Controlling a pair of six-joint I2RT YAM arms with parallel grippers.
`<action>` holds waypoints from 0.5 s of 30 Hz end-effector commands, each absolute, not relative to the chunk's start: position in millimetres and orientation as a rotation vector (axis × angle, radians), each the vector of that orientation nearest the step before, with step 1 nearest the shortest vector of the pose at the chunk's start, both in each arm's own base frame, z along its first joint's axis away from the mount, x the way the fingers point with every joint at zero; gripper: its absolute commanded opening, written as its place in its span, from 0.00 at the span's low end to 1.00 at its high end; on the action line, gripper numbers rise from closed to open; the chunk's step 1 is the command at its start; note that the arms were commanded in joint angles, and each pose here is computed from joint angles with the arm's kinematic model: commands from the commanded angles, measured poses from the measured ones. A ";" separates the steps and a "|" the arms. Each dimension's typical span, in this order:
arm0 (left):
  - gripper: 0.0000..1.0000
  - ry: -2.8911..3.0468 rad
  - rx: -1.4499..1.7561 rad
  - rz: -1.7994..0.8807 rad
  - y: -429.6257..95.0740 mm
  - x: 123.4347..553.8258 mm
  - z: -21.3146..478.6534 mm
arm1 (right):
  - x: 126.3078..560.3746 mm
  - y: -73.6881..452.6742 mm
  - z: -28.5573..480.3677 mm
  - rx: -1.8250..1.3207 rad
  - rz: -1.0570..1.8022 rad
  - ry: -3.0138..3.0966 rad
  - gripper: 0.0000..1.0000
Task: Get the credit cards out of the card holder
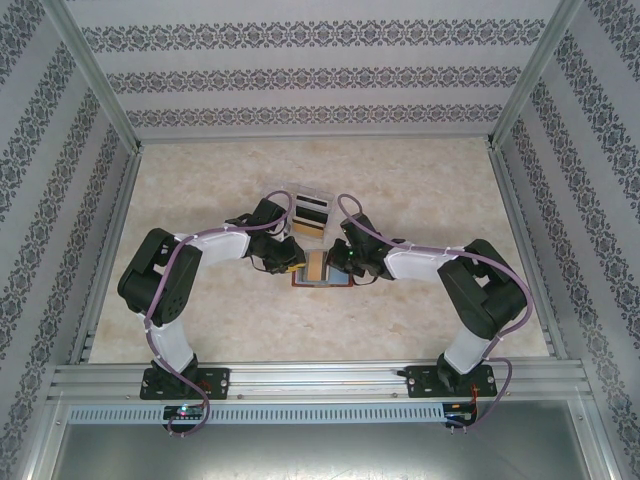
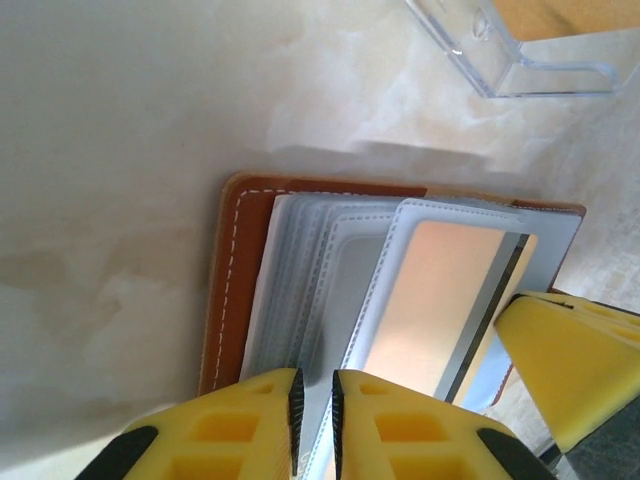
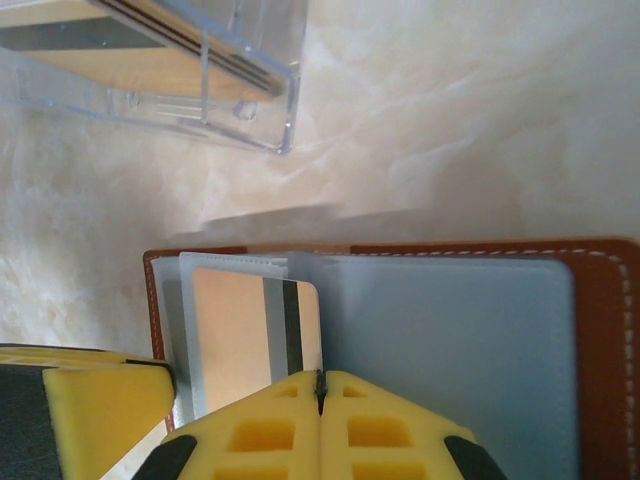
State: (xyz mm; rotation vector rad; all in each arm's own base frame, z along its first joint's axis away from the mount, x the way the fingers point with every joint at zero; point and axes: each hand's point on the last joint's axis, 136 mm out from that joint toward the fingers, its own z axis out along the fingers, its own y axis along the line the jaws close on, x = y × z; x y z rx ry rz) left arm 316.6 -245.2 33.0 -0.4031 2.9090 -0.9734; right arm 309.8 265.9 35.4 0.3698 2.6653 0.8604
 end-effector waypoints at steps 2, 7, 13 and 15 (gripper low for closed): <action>0.19 2.912 -0.364 -0.935 -241.0 316.6 41.3 | 312.3 259.8 36.4 0.386 0.845 2.647 0.00; 0.18 2.814 -0.237 -1.013 -250.6 326.5 72.1 | 310.5 263.7 31.7 0.365 0.862 2.668 0.01; 0.16 2.838 -0.199 -1.071 -259.6 326.1 67.9 | 310.3 267.2 29.2 0.340 0.873 2.682 0.00; 0.15 2.862 -0.182 -1.071 -261.7 324.7 63.5 | 310.5 267.4 30.2 0.328 0.873 2.680 0.00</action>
